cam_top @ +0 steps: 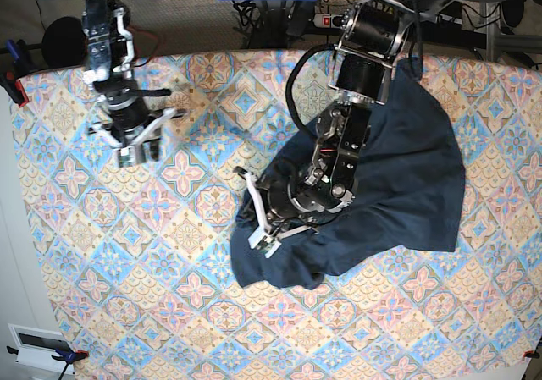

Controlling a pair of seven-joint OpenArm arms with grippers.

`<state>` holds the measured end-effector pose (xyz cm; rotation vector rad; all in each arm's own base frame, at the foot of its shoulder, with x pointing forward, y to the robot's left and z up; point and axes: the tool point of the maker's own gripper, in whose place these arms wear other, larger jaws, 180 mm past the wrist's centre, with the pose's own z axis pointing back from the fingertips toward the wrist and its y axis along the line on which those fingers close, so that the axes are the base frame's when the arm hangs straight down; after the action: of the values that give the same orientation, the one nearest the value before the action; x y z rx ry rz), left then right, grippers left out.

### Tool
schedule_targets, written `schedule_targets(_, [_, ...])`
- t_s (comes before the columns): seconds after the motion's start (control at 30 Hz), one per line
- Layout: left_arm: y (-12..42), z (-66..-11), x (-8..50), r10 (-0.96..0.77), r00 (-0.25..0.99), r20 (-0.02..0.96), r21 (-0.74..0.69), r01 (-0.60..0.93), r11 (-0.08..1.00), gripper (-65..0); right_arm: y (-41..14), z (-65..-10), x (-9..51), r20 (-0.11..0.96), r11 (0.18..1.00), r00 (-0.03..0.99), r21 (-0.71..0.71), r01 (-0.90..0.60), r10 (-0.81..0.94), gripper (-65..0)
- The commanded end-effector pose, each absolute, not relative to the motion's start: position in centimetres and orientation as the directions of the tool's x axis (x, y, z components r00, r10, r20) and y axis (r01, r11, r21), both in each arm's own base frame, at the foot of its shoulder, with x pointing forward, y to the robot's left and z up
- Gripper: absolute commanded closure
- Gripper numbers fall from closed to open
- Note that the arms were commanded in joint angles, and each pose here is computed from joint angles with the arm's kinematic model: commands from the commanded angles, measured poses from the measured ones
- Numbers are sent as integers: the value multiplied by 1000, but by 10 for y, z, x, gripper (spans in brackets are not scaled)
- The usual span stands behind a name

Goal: Layout the t-shirt on the table in an organized manner, then fold the t-shirt properly
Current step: 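Lift and swing the held shirt with the left gripper, spreading it, then release the shirt and lower the left gripper onto its hem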

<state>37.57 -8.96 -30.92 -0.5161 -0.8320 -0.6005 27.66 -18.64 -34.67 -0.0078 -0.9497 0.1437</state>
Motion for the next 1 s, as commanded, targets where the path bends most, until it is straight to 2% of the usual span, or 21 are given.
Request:
schedule_targets(0.0, [-102, -274, 384, -254, 453, 855, -166, 702, 693, 0, -199, -329, 285, 842, 991, 525, -93, -93, 128, -125])
schedule_targets(0.17, [-107, -228, 370, -321, 306, 896, -36, 772, 635, 0, -238, -314, 290, 860, 992, 500, -125, 10, 103, -127])
schedule_targets(0.37, [-106, -169, 344, -313, 122, 942, 87, 811, 578, 0, -247, -313, 290, 861, 991, 499, -131, 36, 96, -127])
schedule_targets(0.47, [-86, -157, 354, -285, 115, 952, 97, 769, 632, 0, -245, -314, 289, 860, 991, 501, -129, 31, 96, -127])
schedule_targets(0.57, [-34, -149, 385, -207, 162, 965, 52, 655, 754, 0, -244, -314, 289, 859, 991, 502, -129, 28, 97, -127])
schedule_targets(0.7, [79, -176, 434, -197, 266, 944, 54, 464, 884, 0, -235, -316, 289, 862, 997, 502, -80, 15, 62, -127])
schedule_targets(0.87, [218, -211, 470, -65, 370, 927, -19, 219, 976, -2, -219, -319, 289, 862, 1000, 506, -14, -13, 18, -127])
schedule_targets(0.97, [283, -238, 473, 6, 428, 904, -57, 106, 993, -23, -198, -327, 287, 852, 998, 522, 5, -66, 30, -127])
